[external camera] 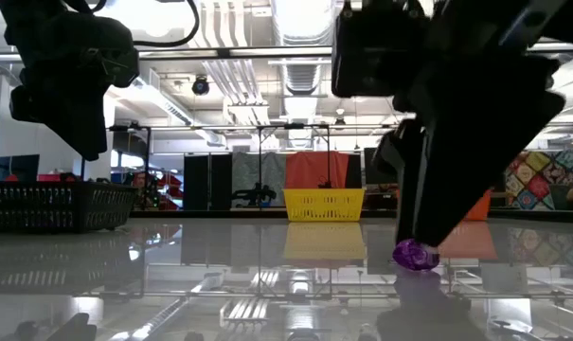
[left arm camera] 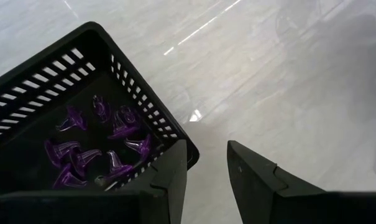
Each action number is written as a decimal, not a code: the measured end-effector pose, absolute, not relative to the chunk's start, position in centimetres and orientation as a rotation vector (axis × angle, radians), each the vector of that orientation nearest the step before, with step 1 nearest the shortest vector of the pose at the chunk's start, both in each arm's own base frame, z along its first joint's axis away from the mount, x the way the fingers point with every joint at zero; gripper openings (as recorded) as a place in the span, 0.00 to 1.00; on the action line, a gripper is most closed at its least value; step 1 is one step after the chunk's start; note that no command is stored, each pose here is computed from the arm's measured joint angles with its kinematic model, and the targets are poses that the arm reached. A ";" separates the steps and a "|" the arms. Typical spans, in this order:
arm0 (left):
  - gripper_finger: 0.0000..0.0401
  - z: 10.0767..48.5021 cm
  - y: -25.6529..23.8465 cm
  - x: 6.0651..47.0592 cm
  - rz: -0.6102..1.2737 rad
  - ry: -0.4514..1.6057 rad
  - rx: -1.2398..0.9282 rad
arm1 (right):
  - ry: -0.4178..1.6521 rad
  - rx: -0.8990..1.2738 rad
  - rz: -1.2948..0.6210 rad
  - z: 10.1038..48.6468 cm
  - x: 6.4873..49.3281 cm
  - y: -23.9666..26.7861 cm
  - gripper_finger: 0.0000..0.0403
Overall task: Sort Halloween decoration
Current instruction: Put the purple witch hat toy into the black bin
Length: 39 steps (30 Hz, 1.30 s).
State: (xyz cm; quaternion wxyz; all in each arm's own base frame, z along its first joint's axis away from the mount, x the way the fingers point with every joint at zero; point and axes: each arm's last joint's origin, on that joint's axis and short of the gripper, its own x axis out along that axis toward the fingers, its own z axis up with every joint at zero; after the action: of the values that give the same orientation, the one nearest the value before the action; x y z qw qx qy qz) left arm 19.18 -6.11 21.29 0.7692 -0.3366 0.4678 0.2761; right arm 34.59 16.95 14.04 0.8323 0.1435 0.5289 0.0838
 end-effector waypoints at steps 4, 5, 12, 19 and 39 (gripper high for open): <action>0.24 21.3 -6.1 19.2 0.599 1.015 -0.730 | 1.120 0.336 0.157 13.5 34.5 16.6 0.30; 0.24 21.3 -6.1 19.2 0.599 1.015 -0.730 | 1.119 0.338 0.158 13.5 34.5 16.6 0.29; 0.24 21.3 -6.1 19.2 0.599 1.015 -0.730 | 1.124 0.347 0.156 13.5 34.4 16.6 0.20; 0.24 21.3 -6.1 19.2 0.609 1.010 -0.747 | 1.134 0.381 0.136 13.4 34.4 16.6 0.04; 0.24 21.9 -5.7 18.9 0.679 0.909 -0.783 | 0.955 0.486 0.119 18.7 38.8 13.6 0.02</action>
State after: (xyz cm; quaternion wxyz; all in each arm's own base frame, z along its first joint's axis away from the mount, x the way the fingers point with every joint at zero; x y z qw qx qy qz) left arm 18.91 -5.72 21.90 0.7718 -0.3611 0.4193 0.3131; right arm 38.84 13.65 18.71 0.8583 0.2314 0.4546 0.0565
